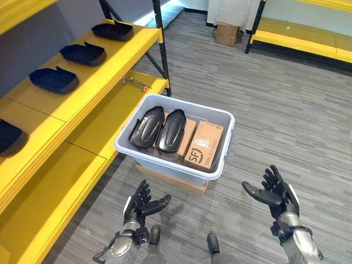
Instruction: Move parts from the plastic box to the shelf.
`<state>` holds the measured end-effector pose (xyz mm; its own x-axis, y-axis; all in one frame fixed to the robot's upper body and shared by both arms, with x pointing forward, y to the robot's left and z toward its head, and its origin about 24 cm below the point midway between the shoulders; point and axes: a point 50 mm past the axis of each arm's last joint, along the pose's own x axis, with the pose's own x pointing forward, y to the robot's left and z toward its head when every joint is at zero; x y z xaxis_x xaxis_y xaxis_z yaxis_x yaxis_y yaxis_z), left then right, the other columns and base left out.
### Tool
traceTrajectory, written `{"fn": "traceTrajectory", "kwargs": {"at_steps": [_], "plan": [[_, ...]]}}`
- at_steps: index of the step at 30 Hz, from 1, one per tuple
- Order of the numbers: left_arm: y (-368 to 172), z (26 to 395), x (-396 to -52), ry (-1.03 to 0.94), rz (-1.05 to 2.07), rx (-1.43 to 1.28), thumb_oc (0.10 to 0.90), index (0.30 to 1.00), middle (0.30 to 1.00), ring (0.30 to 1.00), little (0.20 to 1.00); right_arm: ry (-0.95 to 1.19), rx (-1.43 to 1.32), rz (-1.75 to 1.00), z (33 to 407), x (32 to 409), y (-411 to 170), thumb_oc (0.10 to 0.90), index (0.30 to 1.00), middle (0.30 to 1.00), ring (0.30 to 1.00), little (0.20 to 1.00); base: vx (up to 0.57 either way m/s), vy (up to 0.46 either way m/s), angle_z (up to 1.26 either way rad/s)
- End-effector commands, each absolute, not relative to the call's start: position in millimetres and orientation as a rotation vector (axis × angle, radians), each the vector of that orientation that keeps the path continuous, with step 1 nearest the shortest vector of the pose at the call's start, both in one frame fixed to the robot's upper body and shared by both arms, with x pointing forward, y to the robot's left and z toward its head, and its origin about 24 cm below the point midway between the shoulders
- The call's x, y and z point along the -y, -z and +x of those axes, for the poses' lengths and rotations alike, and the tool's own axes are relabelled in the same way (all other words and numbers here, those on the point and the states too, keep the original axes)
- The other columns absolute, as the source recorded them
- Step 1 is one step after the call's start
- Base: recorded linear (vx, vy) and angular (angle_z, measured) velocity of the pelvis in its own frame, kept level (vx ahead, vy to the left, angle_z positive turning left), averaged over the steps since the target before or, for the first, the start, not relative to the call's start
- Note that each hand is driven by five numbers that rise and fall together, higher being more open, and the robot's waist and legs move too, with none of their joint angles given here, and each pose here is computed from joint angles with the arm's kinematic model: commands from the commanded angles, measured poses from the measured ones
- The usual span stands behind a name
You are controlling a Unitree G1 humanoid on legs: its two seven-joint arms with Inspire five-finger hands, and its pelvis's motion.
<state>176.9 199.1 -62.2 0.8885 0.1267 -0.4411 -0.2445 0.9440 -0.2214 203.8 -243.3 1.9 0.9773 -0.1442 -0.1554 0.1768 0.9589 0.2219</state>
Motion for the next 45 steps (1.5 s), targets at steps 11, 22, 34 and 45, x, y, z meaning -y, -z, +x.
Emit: {"fn": "traceTrajectory", "kwargs": {"at_steps": [11,22,34,45], "plan": [[15,198,-233,-0.24,-0.201,-0.191,0.9,1.0,1.0,1.0,1.0,0.061,-0.026,0.314,202,218,-20,0.9,1.0,1.0,1.0,1.0,0.08,0.25,-0.73],[13,203,-233,-0.231,-0.169,-0.188,0.9,1.0,1.0,1.0,1.0,0.063,0.001,0.317,211,210,-24,0.9,1.0,1.0,1.0,1.0,0.02,0.135,-0.11],[12,207,-228,-0.185,-0.149,-0.194,0.9,1.0,1.0,1.0,1.0,0.069,-0.017,0.315,208,213,-20,0.9,1.0,1.0,1.0,1.0,0.03,0.121,-0.07],[23,201,-208,-0.153,-0.224,-0.233,0.9,1.0,1.0,1.0,1.0,0.064,-0.031,0.268,201,221,-21,0.9,1.0,1.0,1.0,1.0,0.16,-0.02,0.17]]}}
